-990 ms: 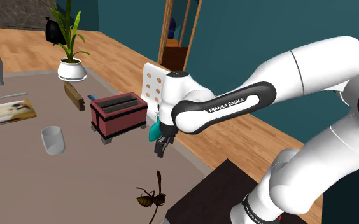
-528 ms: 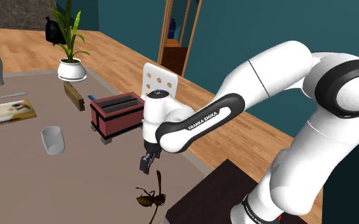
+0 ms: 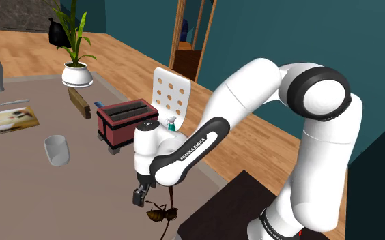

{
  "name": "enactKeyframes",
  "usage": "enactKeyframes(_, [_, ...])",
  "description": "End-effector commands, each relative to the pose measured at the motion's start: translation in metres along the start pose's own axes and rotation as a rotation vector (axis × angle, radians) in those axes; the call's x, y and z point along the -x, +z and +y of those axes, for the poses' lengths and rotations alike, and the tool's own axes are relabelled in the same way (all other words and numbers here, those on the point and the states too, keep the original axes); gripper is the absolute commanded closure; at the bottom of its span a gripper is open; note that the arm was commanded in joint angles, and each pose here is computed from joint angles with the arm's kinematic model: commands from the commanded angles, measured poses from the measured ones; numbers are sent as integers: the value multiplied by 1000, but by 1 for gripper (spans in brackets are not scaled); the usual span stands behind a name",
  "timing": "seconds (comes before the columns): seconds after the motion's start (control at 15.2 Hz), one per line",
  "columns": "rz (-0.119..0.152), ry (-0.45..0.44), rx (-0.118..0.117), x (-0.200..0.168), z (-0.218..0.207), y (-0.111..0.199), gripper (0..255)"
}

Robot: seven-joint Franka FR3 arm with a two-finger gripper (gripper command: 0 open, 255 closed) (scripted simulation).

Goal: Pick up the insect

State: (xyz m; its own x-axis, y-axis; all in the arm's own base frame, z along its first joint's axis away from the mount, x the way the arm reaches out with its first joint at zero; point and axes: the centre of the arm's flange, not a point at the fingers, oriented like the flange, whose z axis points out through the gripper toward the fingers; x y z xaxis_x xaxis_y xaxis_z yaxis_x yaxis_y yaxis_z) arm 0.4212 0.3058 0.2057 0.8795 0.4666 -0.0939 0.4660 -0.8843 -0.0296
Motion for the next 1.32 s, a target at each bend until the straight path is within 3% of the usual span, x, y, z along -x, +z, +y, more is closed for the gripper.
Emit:
enactKeyframes(0.0, [-1, -3, -2, -2, -1, 13, 0])
enactKeyframes(0.46, [-1, -3, -2, -5, 0, 42, 0])
enactKeyframes(0.53, [-1, -3, -2, -5, 0, 43, 255])
enactKeyframes(1.25, [-1, -3, -2, -4, -1, 32, 255])
